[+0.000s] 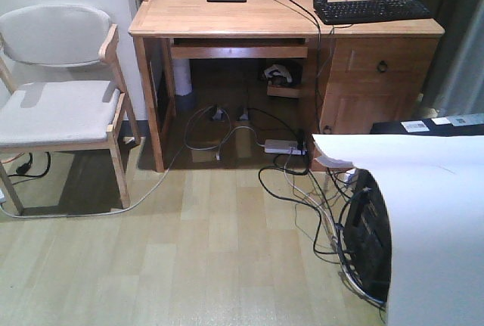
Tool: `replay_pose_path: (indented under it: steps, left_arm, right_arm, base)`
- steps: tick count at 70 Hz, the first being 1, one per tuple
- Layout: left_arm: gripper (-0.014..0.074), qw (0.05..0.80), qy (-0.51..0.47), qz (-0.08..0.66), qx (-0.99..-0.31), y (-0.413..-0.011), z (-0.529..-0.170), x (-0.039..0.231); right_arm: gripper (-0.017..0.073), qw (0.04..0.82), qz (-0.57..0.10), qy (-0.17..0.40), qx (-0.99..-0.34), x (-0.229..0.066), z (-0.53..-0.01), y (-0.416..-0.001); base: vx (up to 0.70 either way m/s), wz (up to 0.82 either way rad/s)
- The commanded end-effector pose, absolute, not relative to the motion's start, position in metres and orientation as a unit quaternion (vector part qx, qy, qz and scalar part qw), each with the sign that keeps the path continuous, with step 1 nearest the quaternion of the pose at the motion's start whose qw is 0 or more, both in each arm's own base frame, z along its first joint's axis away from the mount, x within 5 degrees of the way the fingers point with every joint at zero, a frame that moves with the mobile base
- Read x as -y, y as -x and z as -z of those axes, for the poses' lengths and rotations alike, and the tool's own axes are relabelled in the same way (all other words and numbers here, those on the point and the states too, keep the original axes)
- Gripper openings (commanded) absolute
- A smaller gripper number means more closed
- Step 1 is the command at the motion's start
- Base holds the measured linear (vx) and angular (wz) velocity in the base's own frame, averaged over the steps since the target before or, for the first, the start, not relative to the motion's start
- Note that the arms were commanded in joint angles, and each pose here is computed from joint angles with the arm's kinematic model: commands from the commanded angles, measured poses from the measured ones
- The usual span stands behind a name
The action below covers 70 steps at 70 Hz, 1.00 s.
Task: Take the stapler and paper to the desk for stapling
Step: 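Drive the base toward the wooden desk holding stapler and paper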
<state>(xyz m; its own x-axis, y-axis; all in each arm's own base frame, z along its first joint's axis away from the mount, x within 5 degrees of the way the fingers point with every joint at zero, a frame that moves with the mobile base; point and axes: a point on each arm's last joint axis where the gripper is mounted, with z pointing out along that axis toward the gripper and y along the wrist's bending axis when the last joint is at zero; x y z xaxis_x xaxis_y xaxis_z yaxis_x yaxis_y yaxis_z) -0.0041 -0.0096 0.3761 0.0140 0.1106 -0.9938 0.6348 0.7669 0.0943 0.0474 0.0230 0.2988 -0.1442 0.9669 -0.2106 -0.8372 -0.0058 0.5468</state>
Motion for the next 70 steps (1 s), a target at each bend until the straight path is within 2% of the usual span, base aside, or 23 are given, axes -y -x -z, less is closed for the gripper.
replay_pose_path:
  steps: [1, 70]
  left_arm:
    - [-0.0006, 0.698, -0.257, 0.218, -0.632, 0.0048, -0.3943, 0.0085]
    - [-0.0006, 0.698, -0.257, 0.218, -0.632, 0.0048, -0.3943, 0.0085]
  right_arm:
    - [-0.0003, 0.657, -0.704, -0.089, -0.254, -0.0221, -0.3090, -0.0427]
    - [-0.0003, 0.657, -0.704, -0.090, -0.255, -0.0222, -0.3089, -0.0428]
  base:
    - [0.26, 0.04]
    - [0.34, 0.03]
